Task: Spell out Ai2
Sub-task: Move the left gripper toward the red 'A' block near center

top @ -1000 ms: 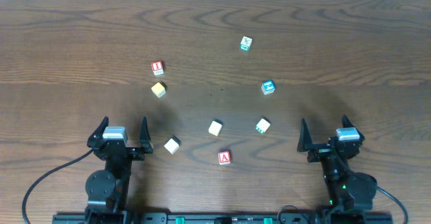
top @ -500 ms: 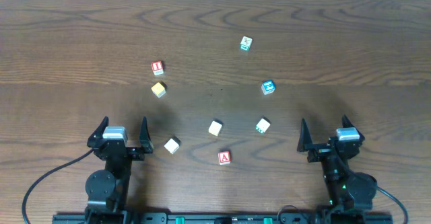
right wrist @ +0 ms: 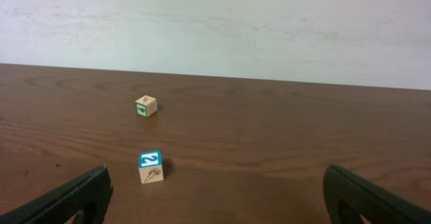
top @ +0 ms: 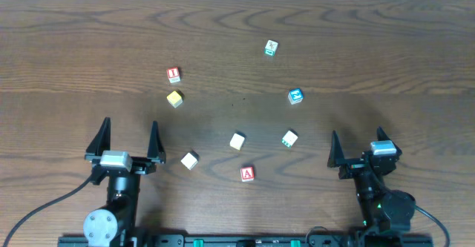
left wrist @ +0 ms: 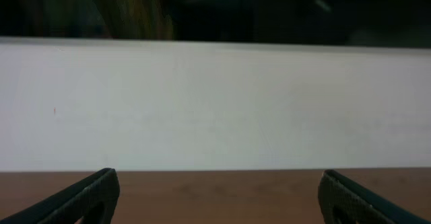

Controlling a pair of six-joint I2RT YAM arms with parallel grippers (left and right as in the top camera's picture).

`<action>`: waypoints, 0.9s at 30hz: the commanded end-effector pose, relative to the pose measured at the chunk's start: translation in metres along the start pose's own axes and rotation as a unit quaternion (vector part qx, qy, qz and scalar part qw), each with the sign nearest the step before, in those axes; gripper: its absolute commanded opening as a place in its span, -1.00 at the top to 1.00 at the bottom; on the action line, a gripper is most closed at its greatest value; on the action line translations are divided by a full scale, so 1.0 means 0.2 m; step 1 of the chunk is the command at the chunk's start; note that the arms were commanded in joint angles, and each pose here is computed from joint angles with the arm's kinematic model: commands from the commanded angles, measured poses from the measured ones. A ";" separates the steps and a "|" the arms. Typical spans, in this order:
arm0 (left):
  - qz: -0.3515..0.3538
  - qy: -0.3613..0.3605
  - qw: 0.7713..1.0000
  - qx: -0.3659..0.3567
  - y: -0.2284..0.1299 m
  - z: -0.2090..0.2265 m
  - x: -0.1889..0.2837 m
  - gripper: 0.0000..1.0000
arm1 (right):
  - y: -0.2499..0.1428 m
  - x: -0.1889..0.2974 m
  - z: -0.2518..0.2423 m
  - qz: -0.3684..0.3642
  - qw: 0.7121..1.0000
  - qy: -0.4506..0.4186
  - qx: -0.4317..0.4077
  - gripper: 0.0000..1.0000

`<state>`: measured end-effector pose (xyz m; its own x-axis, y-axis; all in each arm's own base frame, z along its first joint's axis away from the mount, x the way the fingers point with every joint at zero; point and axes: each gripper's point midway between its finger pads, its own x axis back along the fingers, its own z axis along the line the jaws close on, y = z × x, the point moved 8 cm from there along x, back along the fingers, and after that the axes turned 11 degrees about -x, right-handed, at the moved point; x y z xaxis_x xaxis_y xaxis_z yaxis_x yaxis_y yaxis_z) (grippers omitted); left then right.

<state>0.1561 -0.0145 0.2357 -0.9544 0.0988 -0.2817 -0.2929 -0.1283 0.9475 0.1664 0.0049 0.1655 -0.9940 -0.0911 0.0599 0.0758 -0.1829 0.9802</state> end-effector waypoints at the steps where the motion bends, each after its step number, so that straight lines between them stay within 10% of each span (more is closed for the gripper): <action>1: -0.061 0.004 0.998 -0.016 0.30 0.04 0.02 -0.91 | 0.00 0.00 -0.01 0.000 1.000 -0.004 -0.007 -0.99; 9: -0.029 -0.004 0.996 -0.078 0.89 0.13 -0.07 -0.91 | 0.06 0.00 -0.01 -0.041 0.999 -0.008 -0.024 -0.99; 18: 0.174 -0.128 0.975 -0.052 1.01 0.09 -0.57 -0.91 | 0.45 0.10 0.06 -0.087 0.992 -0.015 -0.089 -0.98; 27: 0.387 -0.193 0.901 -0.010 0.70 0.03 -0.79 -0.91 | 0.82 -0.31 0.05 0.220 0.961 -0.117 -0.117 -0.98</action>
<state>0.2698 -0.0423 0.4170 -0.8146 0.2932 0.5005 0.4139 -0.3107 0.8557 0.2065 -0.0062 0.3286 -0.9269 0.0041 0.3753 0.3463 -0.3766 0.8592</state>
